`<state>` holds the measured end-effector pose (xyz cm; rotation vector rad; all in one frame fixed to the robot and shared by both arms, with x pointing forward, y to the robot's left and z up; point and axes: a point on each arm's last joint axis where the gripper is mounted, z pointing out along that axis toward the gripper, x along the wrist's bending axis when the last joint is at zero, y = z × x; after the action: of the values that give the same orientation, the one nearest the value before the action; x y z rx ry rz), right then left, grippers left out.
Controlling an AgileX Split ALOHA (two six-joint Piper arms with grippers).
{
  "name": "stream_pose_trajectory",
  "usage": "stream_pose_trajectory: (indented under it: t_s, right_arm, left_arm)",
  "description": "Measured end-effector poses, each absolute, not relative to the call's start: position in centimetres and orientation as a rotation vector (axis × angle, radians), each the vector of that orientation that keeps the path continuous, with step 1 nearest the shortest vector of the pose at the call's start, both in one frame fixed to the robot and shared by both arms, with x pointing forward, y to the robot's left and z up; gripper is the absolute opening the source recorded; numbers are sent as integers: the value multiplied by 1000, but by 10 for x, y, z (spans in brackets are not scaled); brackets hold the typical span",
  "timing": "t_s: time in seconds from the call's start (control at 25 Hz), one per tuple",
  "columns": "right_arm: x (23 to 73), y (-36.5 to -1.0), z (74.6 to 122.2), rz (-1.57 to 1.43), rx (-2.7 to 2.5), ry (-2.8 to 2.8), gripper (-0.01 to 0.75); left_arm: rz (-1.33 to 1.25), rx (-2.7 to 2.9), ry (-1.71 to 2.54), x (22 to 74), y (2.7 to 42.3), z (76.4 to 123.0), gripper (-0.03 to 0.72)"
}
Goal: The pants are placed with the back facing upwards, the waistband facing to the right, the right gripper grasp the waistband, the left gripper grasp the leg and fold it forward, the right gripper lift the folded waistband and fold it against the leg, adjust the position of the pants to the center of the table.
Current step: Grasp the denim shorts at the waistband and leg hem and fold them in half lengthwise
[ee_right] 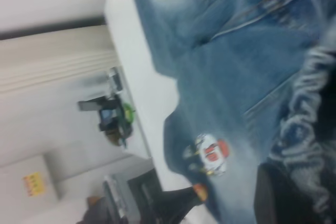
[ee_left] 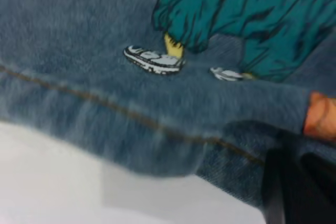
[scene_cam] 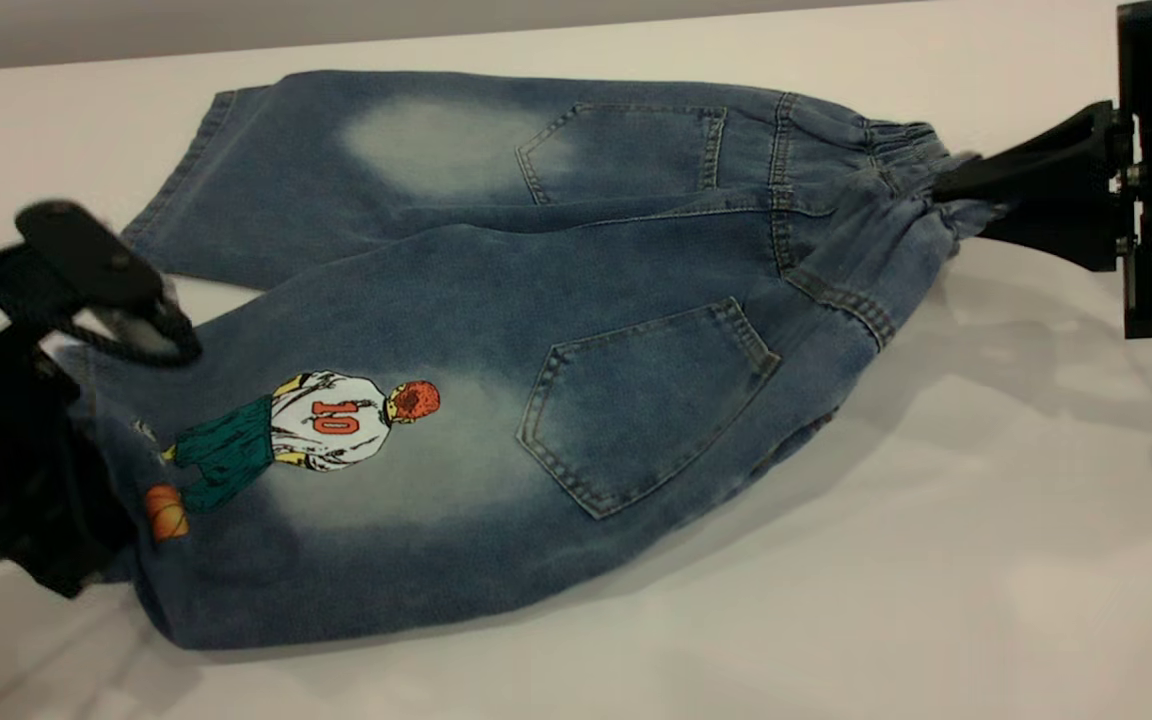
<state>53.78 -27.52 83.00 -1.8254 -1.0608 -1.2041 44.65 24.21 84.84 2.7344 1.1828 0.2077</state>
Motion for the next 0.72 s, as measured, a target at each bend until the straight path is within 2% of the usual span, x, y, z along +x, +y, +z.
stream_pose_trajectory:
  t_s: [0.28,0.72]
  right_arm:
    - [509,-278,838,-1167,-1876,-1027,43]
    - [484,-304,895,-1356,-1933,-900,43]
  left_arm:
    - [362,2610,1144,446,240,895,38]
    - [835,2263,1028,454,247,979,37]
